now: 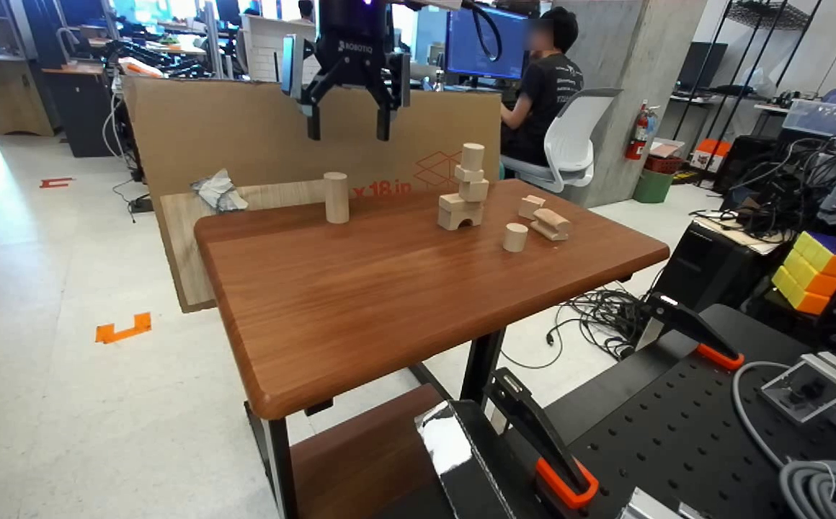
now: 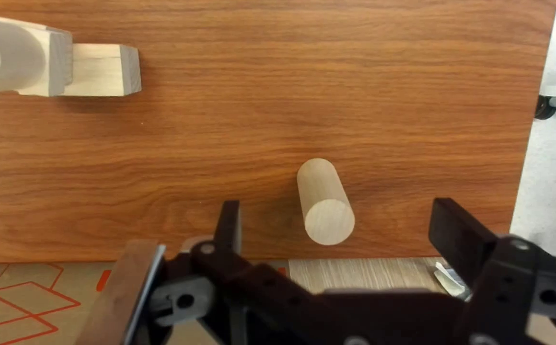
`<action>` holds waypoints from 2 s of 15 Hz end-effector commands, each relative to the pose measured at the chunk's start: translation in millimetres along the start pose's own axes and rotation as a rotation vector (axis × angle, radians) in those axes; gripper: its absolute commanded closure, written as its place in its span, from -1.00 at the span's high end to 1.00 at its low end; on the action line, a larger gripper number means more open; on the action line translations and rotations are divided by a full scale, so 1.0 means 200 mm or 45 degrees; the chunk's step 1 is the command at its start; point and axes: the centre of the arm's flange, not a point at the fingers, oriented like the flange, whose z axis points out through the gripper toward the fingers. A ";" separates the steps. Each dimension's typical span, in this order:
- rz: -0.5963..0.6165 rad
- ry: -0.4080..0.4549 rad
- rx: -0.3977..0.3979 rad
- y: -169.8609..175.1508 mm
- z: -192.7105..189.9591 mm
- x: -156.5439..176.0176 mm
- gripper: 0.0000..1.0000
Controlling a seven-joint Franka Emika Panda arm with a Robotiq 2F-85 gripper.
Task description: Move the longer cylindrical block to the front
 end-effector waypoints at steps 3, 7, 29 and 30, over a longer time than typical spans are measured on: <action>0.006 -0.077 -0.023 -0.01 0.15 0.10 1.00; 0.006 -0.123 -0.048 -0.03 0.25 0.13 1.00; 0.036 -0.158 -0.047 -0.05 -0.04 0.14 -0.79; 0.009 -0.148 -0.028 -0.05 -0.09 0.11 -0.79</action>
